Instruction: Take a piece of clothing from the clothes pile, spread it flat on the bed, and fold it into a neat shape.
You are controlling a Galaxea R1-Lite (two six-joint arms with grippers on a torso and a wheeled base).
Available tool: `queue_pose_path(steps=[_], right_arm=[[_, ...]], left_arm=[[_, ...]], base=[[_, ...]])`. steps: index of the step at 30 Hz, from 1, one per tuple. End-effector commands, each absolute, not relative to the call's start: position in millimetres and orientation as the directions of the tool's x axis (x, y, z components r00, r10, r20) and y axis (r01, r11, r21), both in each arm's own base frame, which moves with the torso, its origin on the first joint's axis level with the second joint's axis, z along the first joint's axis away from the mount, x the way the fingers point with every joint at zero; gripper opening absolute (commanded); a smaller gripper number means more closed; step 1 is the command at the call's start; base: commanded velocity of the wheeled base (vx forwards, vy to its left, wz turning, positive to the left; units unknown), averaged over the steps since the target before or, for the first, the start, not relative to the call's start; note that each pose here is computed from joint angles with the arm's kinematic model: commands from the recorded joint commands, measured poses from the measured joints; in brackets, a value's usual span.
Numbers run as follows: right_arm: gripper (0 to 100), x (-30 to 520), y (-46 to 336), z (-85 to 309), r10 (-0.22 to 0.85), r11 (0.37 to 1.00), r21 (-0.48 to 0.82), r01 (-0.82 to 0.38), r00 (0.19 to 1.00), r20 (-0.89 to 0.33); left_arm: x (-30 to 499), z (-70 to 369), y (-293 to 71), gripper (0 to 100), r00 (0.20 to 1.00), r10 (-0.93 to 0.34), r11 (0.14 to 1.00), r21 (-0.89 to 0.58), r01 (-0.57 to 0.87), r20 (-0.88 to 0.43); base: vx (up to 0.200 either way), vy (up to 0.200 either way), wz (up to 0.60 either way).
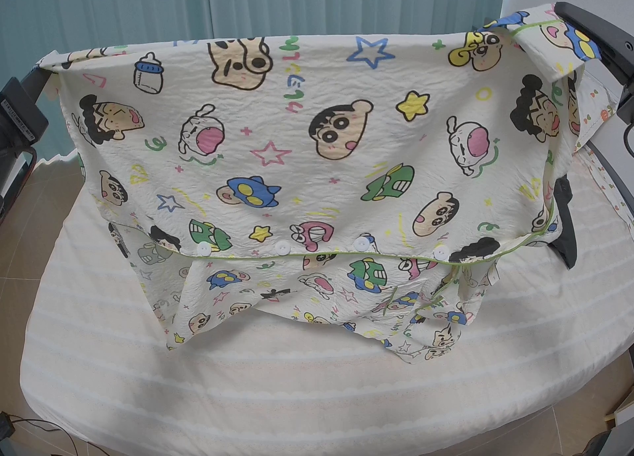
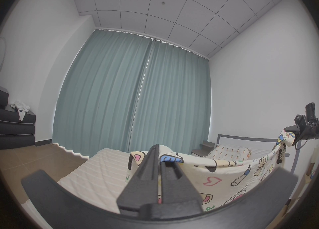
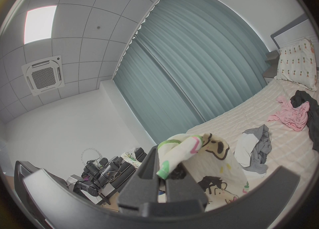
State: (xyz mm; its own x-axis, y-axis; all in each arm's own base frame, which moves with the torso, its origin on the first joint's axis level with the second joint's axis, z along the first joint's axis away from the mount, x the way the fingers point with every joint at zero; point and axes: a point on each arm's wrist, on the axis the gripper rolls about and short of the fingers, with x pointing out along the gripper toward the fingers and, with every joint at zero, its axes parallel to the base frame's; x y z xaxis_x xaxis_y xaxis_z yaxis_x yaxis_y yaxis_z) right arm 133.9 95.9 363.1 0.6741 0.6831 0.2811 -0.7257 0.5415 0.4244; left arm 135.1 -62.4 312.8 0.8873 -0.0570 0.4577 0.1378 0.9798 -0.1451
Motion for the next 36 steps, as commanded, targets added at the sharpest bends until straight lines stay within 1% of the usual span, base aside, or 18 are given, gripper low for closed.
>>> queue_pose_path(steps=[1,3,7,17,24,30,36], right_arm=[[0,133,95,363,0.684,0.54,0.423,-0.727,0.672,0.284],[0,133,95,363,0.684,0.54,0.423,-0.727,0.672,0.284],[0,131,94,363,0.684,0.538,0.422,-0.729,0.671,0.286],[0,118,86,359,0.715,0.508,0.405,-0.76,0.634,0.294],[0,100,77,361,0.738,0.469,0.385,-0.795,0.592,0.325],[0,92,72,363,0.737,0.459,0.376,-0.805,0.581,0.345],[0,94,73,362,0.733,0.468,0.38,-0.798,0.59,0.337]], left_arm=[[134,312,-62,0,0.89,-0.059,0.98,-0.144,0.137,0.451],[133,312,-61,0,0.893,-0.061,0.98,-0.141,0.138,0.447],[131,310,-61,0,0.898,-0.067,0.981,-0.136,0.139,0.436],[124,305,-57,0,0.899,-0.069,0.981,-0.134,0.14,0.433],[117,304,-54,0,0.895,-0.068,0.98,-0.138,0.143,0.44],[108,298,-49,0,0.895,-0.068,0.98,-0.138,0.142,0.44],[99,294,-44,0,0.916,-0.086,0.983,-0.116,0.142,0.391]], base=[[0.0,0.0,0.0],[0.0,0.0,0.0],[-0.2,0.0,0.0],[-0.2,0.0,0.0],[-0.2,0.0,0.0],[-0.2,0.0,0.0],[0.0,0.0,0.0]])
